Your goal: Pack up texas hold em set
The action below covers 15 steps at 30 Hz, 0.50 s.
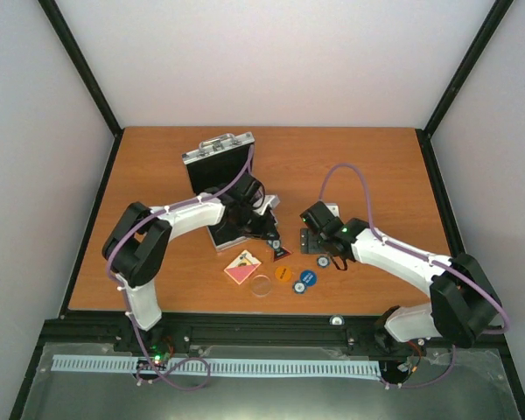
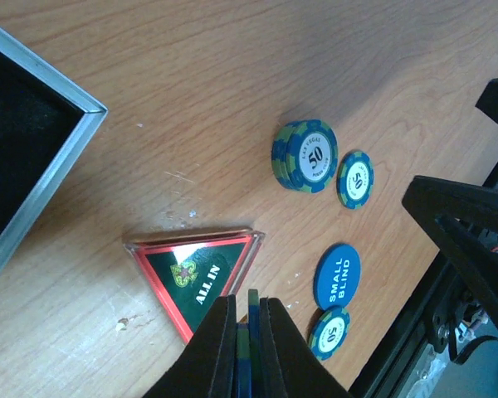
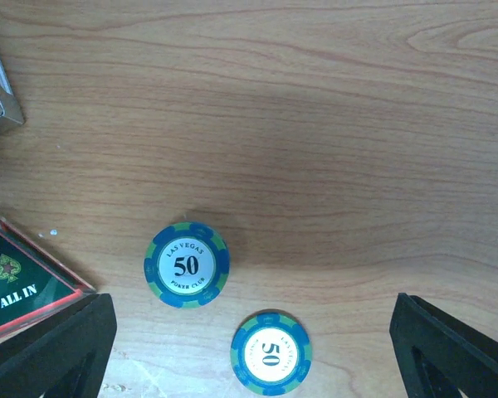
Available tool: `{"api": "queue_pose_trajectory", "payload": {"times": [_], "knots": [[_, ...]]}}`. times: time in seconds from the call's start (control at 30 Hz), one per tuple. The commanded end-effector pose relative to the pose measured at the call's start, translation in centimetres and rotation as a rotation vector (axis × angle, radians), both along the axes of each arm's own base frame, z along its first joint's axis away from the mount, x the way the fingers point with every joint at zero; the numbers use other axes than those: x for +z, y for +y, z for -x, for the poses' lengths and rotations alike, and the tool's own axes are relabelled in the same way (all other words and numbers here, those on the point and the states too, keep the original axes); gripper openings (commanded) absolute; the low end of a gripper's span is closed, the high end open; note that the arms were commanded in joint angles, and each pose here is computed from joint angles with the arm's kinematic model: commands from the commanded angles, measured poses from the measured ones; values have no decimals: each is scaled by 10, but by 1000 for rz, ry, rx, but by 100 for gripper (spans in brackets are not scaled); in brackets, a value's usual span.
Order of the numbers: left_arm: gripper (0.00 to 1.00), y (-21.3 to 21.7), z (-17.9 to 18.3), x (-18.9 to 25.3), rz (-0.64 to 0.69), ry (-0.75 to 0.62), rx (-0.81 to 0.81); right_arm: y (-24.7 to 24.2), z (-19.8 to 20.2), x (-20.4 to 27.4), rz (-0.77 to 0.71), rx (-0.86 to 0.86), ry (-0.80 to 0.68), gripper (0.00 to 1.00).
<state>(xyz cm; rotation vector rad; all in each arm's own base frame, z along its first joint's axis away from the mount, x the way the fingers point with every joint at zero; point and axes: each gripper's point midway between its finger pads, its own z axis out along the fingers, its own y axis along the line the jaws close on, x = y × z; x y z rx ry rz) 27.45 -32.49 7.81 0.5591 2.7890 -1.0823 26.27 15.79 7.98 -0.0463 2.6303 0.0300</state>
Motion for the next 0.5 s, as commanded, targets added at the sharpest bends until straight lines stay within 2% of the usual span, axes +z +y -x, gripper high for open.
{"api": "queue_pose_trajectory", "payload": {"times": [0.0,0.17,0.47], "knots": [[1,-13,-17,11,25,-53,18,-3,-5,13,-15,-26,-42,92],[1,-1,-26,14,-46,-120,47,-6,-5,12,-17,-32,-43,92],[1,12,-39,7,-158,-160,82,-5,-4,7,-22,-31,-31,92]]}}
